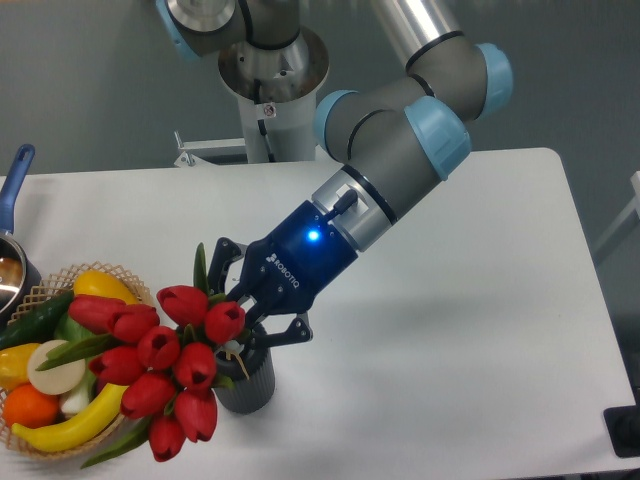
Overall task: Insert the flowers into the vase
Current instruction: 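Lower the tulip stems down into the dark grey vase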
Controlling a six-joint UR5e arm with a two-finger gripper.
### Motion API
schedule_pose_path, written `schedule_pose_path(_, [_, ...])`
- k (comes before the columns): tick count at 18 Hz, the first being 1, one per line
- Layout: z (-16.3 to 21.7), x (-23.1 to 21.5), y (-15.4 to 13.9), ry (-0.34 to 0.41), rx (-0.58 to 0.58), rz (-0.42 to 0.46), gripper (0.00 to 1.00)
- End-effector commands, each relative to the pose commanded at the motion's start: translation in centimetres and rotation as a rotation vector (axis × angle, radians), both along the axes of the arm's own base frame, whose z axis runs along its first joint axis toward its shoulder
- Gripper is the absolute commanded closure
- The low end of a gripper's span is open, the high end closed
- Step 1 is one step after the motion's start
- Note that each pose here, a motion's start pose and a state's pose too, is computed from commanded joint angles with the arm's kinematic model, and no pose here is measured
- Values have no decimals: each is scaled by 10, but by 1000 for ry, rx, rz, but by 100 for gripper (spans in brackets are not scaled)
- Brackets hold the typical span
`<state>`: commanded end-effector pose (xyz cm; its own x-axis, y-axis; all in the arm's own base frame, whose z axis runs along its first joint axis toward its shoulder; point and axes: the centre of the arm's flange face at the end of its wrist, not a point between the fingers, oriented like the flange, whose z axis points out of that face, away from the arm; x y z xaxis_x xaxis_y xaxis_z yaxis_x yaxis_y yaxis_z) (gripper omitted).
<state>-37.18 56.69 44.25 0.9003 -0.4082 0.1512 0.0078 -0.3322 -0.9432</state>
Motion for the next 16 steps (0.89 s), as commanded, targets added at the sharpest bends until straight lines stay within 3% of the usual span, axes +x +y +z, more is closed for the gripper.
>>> schedule_pose_path(7, [-25, 4, -7, -14, 33, -36, 100])
schedule_pose_path(16, [-93, 14, -29, 39, 42, -75, 95])
